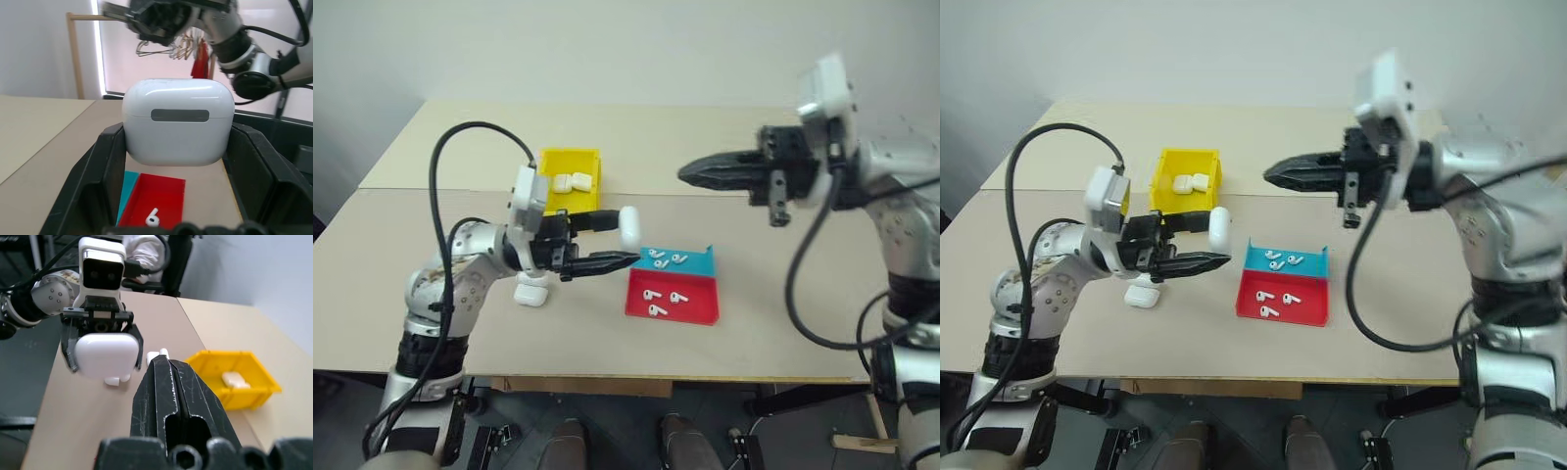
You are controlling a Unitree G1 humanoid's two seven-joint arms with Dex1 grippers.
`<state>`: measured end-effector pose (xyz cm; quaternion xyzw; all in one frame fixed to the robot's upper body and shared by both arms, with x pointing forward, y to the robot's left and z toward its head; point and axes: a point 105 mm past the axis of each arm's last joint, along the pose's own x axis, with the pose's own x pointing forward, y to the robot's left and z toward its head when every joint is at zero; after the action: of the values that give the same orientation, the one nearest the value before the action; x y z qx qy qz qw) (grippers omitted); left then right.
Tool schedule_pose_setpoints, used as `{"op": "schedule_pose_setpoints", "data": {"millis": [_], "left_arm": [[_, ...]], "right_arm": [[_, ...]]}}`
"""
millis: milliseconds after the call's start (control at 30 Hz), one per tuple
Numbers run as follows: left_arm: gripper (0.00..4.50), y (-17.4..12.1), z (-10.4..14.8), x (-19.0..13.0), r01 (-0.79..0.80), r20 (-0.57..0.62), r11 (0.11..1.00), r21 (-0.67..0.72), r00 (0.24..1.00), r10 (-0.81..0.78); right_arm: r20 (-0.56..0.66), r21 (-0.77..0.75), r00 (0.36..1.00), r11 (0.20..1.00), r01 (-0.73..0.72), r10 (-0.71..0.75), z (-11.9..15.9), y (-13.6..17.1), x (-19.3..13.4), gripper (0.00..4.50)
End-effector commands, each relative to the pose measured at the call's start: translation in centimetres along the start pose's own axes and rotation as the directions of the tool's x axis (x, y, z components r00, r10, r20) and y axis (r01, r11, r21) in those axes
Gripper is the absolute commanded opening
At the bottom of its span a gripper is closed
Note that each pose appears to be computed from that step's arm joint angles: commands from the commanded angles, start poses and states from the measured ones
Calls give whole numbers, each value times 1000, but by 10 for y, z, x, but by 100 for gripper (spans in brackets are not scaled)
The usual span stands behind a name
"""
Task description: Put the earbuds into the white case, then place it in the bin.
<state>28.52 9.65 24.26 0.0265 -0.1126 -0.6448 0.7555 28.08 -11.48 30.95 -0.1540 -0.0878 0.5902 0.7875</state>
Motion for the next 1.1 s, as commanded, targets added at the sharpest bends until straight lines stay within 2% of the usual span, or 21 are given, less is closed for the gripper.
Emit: {"op": "schedule_pose_setpoints", "data": {"millis": [33,167,267,400,500,633,767,933,1000,1033,1100], "left_arm": [[279,10,14,-10,-144,51,988,57,989,141],[279,31,9,-17,-352,54,934,60,936,349],[279,62,2,-20,-583,33,810,62,812,582],[279,97,-2,-25,-768,16,634,91,638,770],[279,124,-3,-28,-861,2,497,112,500,866],[279,152,-7,-25,-918,-27,382,109,381,924],[279,184,-26,-24,-964,-137,229,134,211,968],[279,198,-47,-13,-967,-223,209,147,174,959],[352,198,-55,-9,-963,-267,235,133,193,944],[371,199,-56,-8,-964,-272,238,119,199,941],[443,199,-57,-8,-964,-272,244,108,208,940]], "right_arm": [[3,10,998,998,62,-63,2,24,-9,3],[-11,64,995,993,98,-98,-10,41,-6,3],[-9,88,993,989,121,-121,-15,48,2,3],[5,102,984,979,179,-181,-17,45,5,3],[25,112,977,972,208,-212,-16,42,7,3],[23,117,973,967,224,-228,-18,43,11,3],[22,110,971,966,233,-237,-18,44,13,3],[20,101,969,964,245,-248,-18,45,13,3],[19,98,967,963,250,-252,-18,46,13,0],[19,99,967,963,251,-254,-17,46,13,0],[26,97,967,964,249,-253,-16,48,12,0]]}}
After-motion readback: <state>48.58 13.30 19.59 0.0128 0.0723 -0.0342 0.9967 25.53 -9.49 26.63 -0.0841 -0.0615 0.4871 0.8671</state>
